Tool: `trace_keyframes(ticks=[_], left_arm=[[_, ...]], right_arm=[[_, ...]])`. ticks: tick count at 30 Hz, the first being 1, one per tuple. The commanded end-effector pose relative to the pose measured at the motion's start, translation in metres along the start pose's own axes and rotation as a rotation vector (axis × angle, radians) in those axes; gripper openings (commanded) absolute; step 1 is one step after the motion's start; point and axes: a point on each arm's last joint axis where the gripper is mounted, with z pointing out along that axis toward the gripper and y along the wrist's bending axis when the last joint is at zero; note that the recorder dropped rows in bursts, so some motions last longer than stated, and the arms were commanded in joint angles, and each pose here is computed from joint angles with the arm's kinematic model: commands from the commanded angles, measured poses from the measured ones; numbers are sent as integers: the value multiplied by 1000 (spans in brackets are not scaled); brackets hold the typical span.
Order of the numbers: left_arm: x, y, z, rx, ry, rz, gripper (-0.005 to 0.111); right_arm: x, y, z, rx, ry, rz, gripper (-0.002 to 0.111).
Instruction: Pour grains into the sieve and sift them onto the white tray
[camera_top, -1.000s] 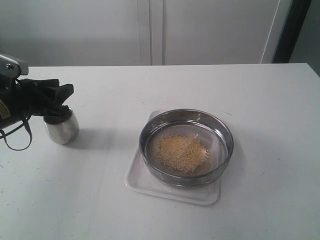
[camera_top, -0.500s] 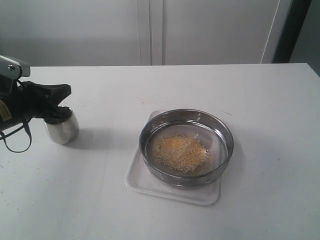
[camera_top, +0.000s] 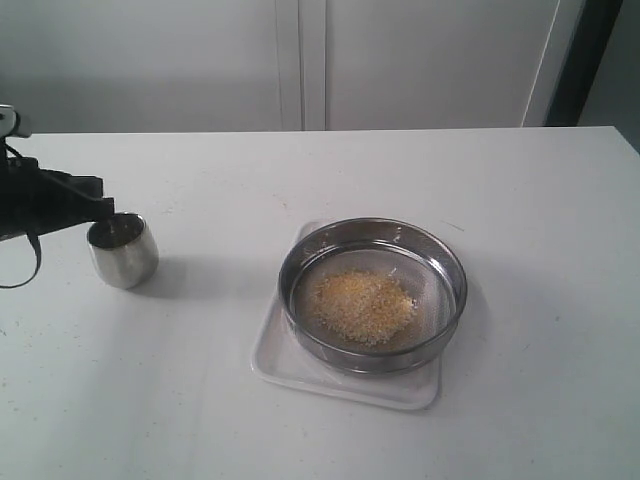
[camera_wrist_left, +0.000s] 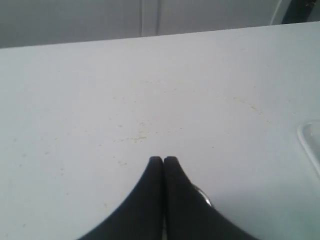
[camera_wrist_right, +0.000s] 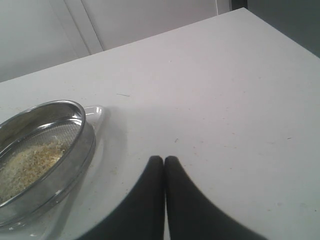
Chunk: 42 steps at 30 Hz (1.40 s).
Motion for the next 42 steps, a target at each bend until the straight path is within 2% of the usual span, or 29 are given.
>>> trace_keyframes(ticks=[1,2,5,9,11,18,20,21,22,26,29,32,36,42], left_arm=[[-9,5,-25,-144,86,-110,0],[-11,6,-30,-169,95,-117,0],[-19,12,-57,-327,141,-126,0],[-24,11,-78,-386,124,-72,0],[-25,10,-78,-371,134,48,0],[-26,4,-74,-235,217,834,0],[-26,6,-75,-254,247,896,0],[-25,8,-76,-278,261,864,0],[-24,11,-77,-313,269,779,0],[-15,27,-88,-544,334,312,0],[-4,30,-94,-619,402,97,0],[8,25,-94,-576,465,19,0],[25,5,-90,-448,563,-57,0],[34,-32,-85,-216,671,1,0]], right_arm=[[1,0,0,-4,-11,2,0],[1,0,0,-4,-11,2,0],[1,0,0,-4,-11,2,0],[1,0,0,-4,-11,2,0],[1,0,0,-4,-11,2,0],[1,0,0,-4,-11,2,0],[1,0,0,-4,-11,2,0],[1,0,0,-4,-11,2,0],[1,0,0,-4,-11,2,0],[1,0,0,-4,-11,2,0],[1,0,0,-4,-11,2,0],[1,0,0,-4,-11,2,0],[1,0,0,-4,-11,2,0],[1,0,0,-4,-11,2,0]])
